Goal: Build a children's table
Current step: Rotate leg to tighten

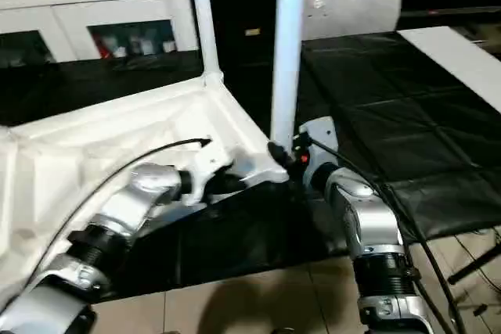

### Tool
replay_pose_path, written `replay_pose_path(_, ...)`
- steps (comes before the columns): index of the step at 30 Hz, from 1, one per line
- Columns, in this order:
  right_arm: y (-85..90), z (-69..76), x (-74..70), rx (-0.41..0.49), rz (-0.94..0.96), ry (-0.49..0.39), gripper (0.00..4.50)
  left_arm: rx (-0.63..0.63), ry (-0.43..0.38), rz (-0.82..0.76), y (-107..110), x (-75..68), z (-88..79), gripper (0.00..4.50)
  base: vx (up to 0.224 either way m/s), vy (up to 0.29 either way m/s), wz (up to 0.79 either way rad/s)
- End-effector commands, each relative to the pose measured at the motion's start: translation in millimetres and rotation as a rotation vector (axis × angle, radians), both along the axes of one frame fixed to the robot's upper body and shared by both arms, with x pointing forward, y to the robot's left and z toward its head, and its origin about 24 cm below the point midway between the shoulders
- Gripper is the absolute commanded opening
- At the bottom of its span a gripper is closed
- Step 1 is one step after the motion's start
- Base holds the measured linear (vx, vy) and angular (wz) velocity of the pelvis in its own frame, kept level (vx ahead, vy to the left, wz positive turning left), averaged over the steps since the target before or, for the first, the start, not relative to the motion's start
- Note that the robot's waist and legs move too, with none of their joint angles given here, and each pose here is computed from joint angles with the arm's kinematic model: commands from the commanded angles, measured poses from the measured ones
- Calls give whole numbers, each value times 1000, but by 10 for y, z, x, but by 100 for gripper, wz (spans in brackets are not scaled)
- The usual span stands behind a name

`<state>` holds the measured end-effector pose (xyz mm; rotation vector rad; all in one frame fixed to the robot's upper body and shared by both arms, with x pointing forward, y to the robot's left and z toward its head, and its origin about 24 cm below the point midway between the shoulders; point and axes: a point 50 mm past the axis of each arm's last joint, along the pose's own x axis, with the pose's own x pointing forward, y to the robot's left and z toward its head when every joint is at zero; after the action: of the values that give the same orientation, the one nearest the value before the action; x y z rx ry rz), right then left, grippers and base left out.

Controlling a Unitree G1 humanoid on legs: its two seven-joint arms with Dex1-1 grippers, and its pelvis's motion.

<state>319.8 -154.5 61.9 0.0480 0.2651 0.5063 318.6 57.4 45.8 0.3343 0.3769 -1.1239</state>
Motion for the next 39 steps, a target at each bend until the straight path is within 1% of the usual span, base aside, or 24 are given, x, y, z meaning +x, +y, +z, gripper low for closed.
replay_pose_path(1,204,-13,-26,33,90,2,294,-77,-65,-99,-279,-54,193,0,0,0,0)
replay_pose_path(5,131,3,-59,18,112,-26,330,-44,-76,-95,-193,-38,161,0,0,0,0)
replay_pose_path(7,21,38,-113,11,168,-65,356,-24,-94,-103,-90,-16,147,0,0,0,0)
replay_pose_path(8,-26,53,-133,7,184,-77,356,-19,-103,-112,-55,-11,147,0,0,0,0)
replay_pose_path(9,-112,75,-170,-3,215,-93,366,-11,-118,-133,-13,-9,150,0,0,0,0)
replay_pose_path(10,-118,77,-173,-4,217,-94,375,-10,-119,-136,-9,-10,150,0,0,0,0)
replay_pose_path(13,-261,97,-239,-43,276,-105,401,19,-122,-202,85,-33,123,0,0,0,0)
replay_pose_path(16,-375,117,-276,-80,313,-111,410,67,-121,-260,175,-47,83,0,0,0,0)
replay_pose_path(18,-421,124,-317,-99,378,-108,410,78,-113,-297,223,-56,72,0,0,0,0)
replay_pose_path(19,-447,130,-358,-117,439,-103,410,81,-108,-346,262,-73,76,0,0,0,0)
replay_pose_path(23,-469,154,-441,-102,569,-72,410,102,-91,-433,338,-101,82,0,0,0,0)
replay_pose_path(26,-468,165,-495,-85,675,-38,378,136,-84,-504,403,-130,81,0,0,0,0)
replay_pose_path(29,-455,155,-527,-80,752,-6,365,157,-73,-559,442,-161,76,0,0,0,0)
replay_pose_path(30,-451,148,-535,-82,777,2,340,164,-71,-578,453,-172,74,0,0,0,0)
replay_pose_path(33,-439,130,-560,-63,831,34,329,171,-54,-636,470,-219,68,0,0,0,0)
replay_pose_path(34,-439,129,-562,-61,836,36,307,172,-53,-641,471,-222,68,0,0,0,0)
replay_pose_path(35,-438,127,-565,-58,845,39,296,171,-51,-651,472,-229,68,0,0,0,0)
replay_pose_path(37,-433,96,-570,-45,870,59,290,166,-48,-675,455,-248,72,0,0,0,0)
replay_pose_path(39,-427,56,-568,-30,887,81,265,162,-47,-688,439,-257,74,0,0,0,0)
